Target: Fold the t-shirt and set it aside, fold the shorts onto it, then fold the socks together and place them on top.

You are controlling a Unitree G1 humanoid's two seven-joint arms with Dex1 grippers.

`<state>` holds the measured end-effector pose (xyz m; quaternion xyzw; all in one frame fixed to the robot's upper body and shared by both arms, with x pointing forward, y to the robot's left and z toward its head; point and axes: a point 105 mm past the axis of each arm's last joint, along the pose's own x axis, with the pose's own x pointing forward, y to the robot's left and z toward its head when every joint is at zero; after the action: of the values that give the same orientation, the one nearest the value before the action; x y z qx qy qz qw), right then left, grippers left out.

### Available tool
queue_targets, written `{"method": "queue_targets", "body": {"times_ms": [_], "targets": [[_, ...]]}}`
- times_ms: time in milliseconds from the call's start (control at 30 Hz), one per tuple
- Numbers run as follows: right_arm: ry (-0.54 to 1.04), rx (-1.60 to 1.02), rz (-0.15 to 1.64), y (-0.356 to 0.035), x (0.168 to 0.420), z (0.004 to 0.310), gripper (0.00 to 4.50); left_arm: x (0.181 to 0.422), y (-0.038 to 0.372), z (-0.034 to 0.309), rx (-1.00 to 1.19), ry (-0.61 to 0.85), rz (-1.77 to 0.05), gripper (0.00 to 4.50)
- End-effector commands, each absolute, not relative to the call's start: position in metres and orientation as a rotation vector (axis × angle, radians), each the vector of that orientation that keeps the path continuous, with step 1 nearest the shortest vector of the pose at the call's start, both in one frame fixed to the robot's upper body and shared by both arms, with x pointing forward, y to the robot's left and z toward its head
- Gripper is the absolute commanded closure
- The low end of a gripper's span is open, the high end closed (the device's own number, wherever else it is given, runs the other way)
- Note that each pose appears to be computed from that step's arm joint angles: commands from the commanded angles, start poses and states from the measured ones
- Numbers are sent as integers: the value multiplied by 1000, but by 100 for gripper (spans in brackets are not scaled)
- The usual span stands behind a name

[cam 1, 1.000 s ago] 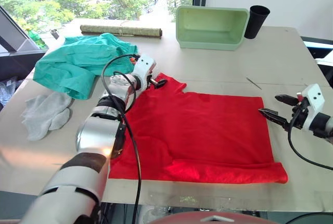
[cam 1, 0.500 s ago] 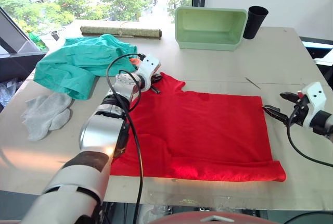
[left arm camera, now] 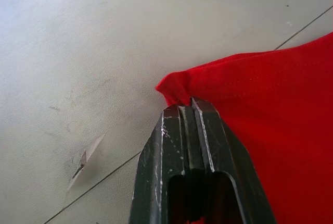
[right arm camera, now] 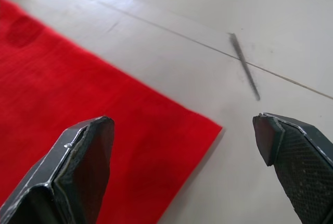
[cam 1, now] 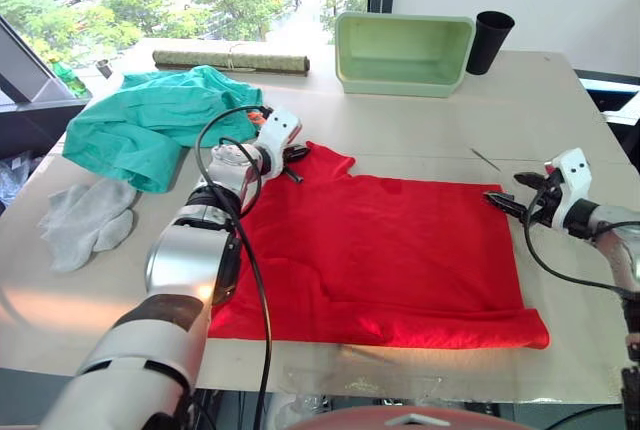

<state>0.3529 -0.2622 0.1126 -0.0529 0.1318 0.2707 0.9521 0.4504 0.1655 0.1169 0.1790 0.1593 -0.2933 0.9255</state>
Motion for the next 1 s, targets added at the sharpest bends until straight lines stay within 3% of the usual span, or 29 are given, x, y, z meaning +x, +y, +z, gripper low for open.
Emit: {"method": "queue_targets", "body": {"times_ms": [33, 233, 333, 467, 567, 633, 1000], "targets": [[264, -107, 573, -267, 360, 116, 0, 447, 166, 111, 388, 341, -624, 446], [300, -77, 599, -266, 371, 111, 0, 447, 163, 110, 384, 340, -632, 446], [326, -129, 632, -263, 370, 103, 62, 447, 163, 110, 380, 338, -632, 450], [326, -142, 653, -261, 369, 101, 236, 446, 164, 108, 374, 340, -632, 450], [332, -167, 659, -262, 368, 100, 397, 445, 165, 107, 368, 342, -630, 450], [315, -147, 653, -263, 368, 103, 448, 446, 166, 109, 362, 330, -625, 450], [201, -73, 621, -270, 366, 118, 448, 449, 168, 175, 184, 48, -701, 450]]}}
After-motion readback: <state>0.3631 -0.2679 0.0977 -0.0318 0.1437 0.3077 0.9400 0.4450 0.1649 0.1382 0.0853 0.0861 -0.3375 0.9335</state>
